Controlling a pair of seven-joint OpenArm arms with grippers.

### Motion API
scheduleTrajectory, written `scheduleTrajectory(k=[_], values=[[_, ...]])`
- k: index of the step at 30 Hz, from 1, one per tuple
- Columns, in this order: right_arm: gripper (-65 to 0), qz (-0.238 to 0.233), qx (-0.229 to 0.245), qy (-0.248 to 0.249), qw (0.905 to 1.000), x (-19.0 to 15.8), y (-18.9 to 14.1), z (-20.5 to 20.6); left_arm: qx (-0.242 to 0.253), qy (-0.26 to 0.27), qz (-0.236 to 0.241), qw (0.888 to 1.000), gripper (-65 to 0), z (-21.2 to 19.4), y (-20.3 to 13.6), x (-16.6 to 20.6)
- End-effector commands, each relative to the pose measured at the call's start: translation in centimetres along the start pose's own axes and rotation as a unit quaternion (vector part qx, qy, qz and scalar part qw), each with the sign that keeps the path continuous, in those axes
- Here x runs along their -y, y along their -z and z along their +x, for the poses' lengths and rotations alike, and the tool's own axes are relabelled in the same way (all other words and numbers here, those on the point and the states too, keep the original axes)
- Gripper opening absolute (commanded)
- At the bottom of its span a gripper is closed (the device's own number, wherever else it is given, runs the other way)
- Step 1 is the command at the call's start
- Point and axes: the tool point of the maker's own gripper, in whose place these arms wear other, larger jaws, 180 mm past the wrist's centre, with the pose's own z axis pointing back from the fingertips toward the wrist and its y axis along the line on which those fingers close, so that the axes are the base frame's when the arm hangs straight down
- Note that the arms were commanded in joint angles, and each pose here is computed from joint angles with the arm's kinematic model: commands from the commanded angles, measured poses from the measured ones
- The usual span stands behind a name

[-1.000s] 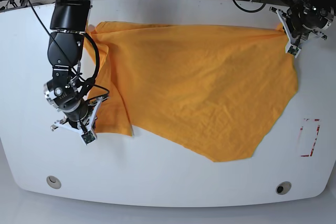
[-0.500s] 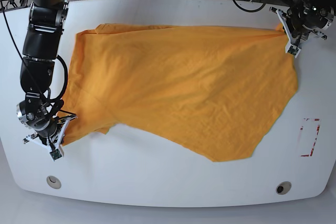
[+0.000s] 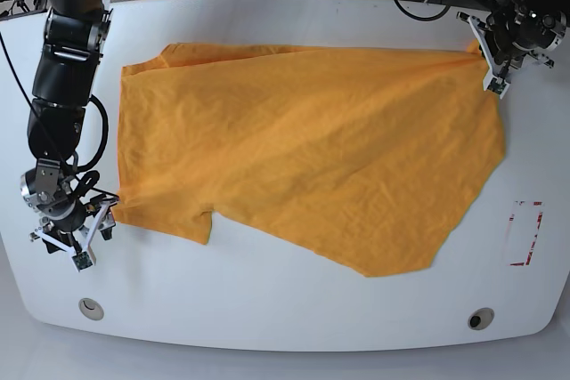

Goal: Fold the T-shirt properly
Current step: 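Drag the grasped fabric with the right gripper to spread the shirt, then move the right gripper to the shirt corner and the left gripper inward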

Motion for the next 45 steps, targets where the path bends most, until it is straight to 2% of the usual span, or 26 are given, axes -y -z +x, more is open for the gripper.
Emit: scheduleTrajectory(k=[1, 4, 7, 11, 16, 17, 18, 22, 23, 25, 26, 31, 37, 42, 45], values=[[-22.7, -0.033, 0.033, 0.017, 0.9987, 1.9, -1.7, 1.5, 0.006, 0.006, 0.012, 1.0, -64.7, 0.4, -0.5, -0.7], [-22.7, -0.037, 0.019, 0.022, 0.9989, 1.6, -3.0, 0.4, 0.008, 0.006, 0.012, 1.0, -64.7, 0.6, -0.5, -0.7], [-22.7, -0.019, 0.013, 0.018, 0.9996, -0.2, -4.4, -0.3, 0.015, 0.005, 0.015, 1.0, -64.7, 1.1, -0.5, -1.0], [-22.7, -0.036, -0.005, 0.039, 0.9986, -1.4, -6.6, -1.7, 0.023, 0.005, 0.017, 1.0, -64.6, 1.7, -0.6, -1.2], [-22.8, -0.029, -0.02, 0.046, 0.9983, -5.2, -8.6, -2.7, 0.037, 0.004, 0.025, 0.999, -62.2, 3.0, -0.7, -1.8], [-22.8, -0.027, -0.02, 0.047, 0.9983, -5.8, -8.9, -2.7, 0.037, 0.004, 0.025, 0.999, -59.7, 3.0, -0.7, -1.8], [-22.8, -0.022, -0.016, 0.049, 0.9984, -6.8, -9.2, -2.6, 0.038, 0.005, 0.024, 0.999, -54.4, 3.0, -0.7, -1.8], [-22.8, -0.01, -0.013, 0.059, 0.9981, -9.2, -10.1, -2.9, 0.032, 0.008, 0.024, 0.999, -30.3, 2.8, -0.8, -1.7], [-22.8, -0.006, -0.015, 0.061, 0.998, -9.6, -10.2, -3.1, 0.017, 0.009, 0.024, 1.0, -23.7, 2.2, -0.8, -1.8], [-22.8, -0.001, -0.019, 0.062, 0.9979, -10.1, -10.2, -3.6, -0.013, 0.02, 0.023, 0.999, -16.1, 1.3, -0.8, -1.8], [-22.8, 0.001, -0.022, 0.062, 0.9978, -10.4, -10.3, -3.8, -0.026, 0.033, 0.019, 0.999, -14.6, 0.9, -0.8, -1.6], [-22.8, 0.015, -0.031, 0.06, 0.9976, -12.3, -11.1, -4.7, -0.036, 0.044, 0.029, 0.998, -14.6, 0.7, -1.3, -2.1], [-22.8, 0.037, -0.067, 0.084, 0.9936, -14.5, -12.8, -7.4, 0.008, 0.021, 0.06, 0.998, -14.6, 3.8, -2.1, -4.6], [-22.8, 0.065, -0.096, 0.18, 0.9767, -14.4, -14.9, -11.3, 0.064, 0.008, 0.089, 0.994, -14.6, 8.1, -3.4, -6.9], [-22.8, 0.083, -0.104, 0.221, 0.9661, -14.7, -16.2, -12.9, 0.097, 0.003, 0.102, 0.99, -14.6, 10.4, -4.2, -7.9]])
